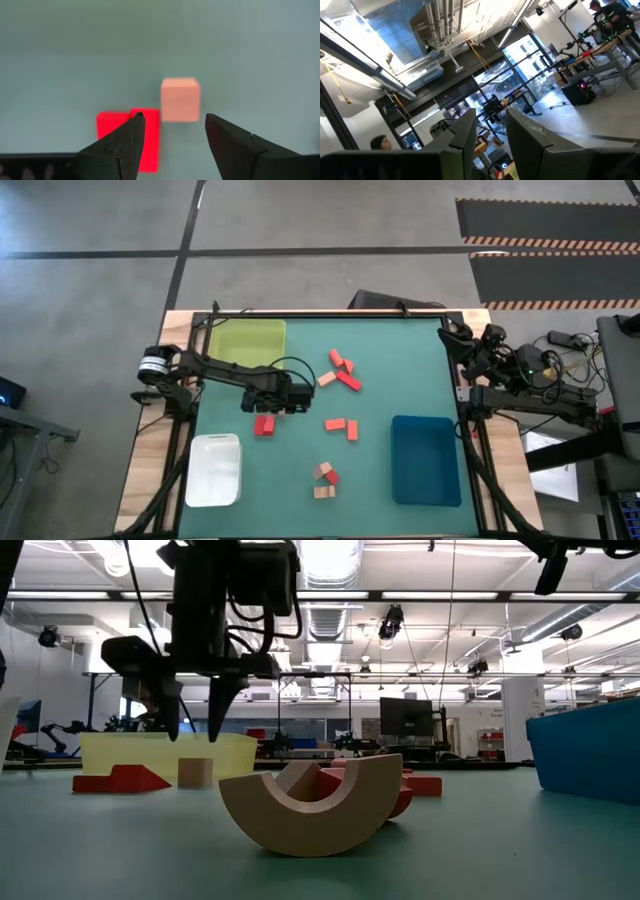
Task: Sort & place blocks by color
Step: Put the light brown block into the yellow bin
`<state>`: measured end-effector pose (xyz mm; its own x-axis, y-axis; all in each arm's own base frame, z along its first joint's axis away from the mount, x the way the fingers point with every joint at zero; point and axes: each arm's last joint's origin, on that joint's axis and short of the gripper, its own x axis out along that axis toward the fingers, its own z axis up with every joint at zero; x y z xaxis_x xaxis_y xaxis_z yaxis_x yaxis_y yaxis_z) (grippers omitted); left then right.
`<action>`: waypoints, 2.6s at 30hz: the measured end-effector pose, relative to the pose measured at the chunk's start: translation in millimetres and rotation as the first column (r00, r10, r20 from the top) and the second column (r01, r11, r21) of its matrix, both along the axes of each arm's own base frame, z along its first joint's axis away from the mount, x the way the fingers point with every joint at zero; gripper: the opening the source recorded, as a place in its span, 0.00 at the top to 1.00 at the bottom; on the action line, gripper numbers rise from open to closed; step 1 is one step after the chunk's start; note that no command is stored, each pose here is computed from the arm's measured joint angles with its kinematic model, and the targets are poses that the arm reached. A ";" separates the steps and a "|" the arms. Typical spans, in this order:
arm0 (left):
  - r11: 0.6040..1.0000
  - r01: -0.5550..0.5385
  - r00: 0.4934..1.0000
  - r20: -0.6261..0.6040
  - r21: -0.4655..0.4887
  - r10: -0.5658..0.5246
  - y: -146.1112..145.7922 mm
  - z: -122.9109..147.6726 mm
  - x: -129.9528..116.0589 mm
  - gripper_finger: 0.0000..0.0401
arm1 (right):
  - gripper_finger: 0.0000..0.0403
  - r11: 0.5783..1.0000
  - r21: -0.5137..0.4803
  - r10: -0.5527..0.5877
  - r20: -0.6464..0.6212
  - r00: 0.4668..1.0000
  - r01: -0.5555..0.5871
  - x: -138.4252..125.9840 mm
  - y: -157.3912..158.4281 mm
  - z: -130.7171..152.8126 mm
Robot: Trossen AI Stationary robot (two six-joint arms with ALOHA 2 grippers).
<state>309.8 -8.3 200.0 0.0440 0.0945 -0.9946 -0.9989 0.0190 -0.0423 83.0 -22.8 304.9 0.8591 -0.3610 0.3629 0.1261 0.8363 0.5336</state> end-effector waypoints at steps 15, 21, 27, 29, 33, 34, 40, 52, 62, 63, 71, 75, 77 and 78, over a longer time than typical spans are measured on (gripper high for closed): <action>1.000 0.004 1.000 -0.031 0.019 -0.003 1.1 -21.5 6.1 0.52 | 0.76 1.000 0.007 0.005 0.003 1.000 -0.005 0.0 0.0 0.0; 1.000 0.005 0.998 -0.059 0.020 -0.003 1.1 -30.0 5.2 0.52 | 0.76 1.000 0.002 0.022 0.002 1.000 -0.022 0.2 0.5 0.0; 1.000 0.004 0.999 -0.049 0.020 -0.003 1.3 -33.2 3.7 0.52 | 0.76 1.000 0.000 0.028 0.001 1.000 -0.028 0.3 0.7 -0.1; 1.000 0.006 0.999 -0.045 0.019 -0.005 1.4 -32.6 4.2 0.53 | 0.76 1.000 0.000 0.028 0.000 1.000 -0.028 0.3 0.7 -0.1; 1.000 0.021 0.999 -0.028 0.019 -0.020 1.3 -32.9 5.8 0.58 | 0.76 1.000 -0.001 0.028 0.000 1.000 -0.028 0.3 0.7 -0.1; 1.000 0.021 0.999 -0.029 0.019 -0.020 1.3 -33.0 5.5 0.60 | 0.76 1.000 -0.001 0.028 0.000 1.000 -0.028 0.3 0.7 -0.1; 1.000 0.021 0.999 -0.031 0.019 -0.021 1.3 -33.0 5.2 0.71 | 0.76 1.000 -0.004 0.027 -0.002 1.000 -0.027 0.4 0.7 -0.1; 0.992 0.126 0.991 0.042 -0.026 -0.125 -0.9 -3.1 16.9 0.69 | 0.76 0.998 0.051 0.042 -0.061 0.997 -0.038 3.0 0.1 -7.2; 0.955 0.297 0.947 0.138 -0.022 -0.292 4.8 85.4 0.4 0.68 | 0.76 0.994 0.083 -0.059 -0.068 0.996 0.064 3.8 -3.2 -8.4; 0.952 0.306 0.942 0.151 -0.014 -0.300 7.5 94.4 -4.1 0.68 | 0.76 0.993 0.084 -0.073 -0.065 0.995 0.078 4.0 -3.6 -8.1; 0.982 0.190 0.965 0.181 0.016 -0.190 43.6 139.2 -51.7 0.68 | 0.76 0.979 0.107 -0.169 -0.073 0.983 0.176 4.1 -6.4 -8.9; 0.979 0.188 0.963 0.179 0.080 -0.200 68.4 148.2 -71.6 0.68 | 0.76 0.967 0.124 -0.213 -0.072 0.974 0.221 3.4 -7.6 -9.1; 0.975 0.195 0.962 0.176 0.103 -0.211 81.5 150.8 -78.6 0.68 | 0.76 0.963 0.130 -0.229 -0.072 0.971 0.237 3.1 -8.1 -9.2; 0.973 0.200 0.961 0.170 0.115 -0.218 88.2 151.7 -81.8 0.68 | 0.76 0.961 0.132 -0.236 -0.072 0.969 0.244 3.0 -8.2 -9.2</action>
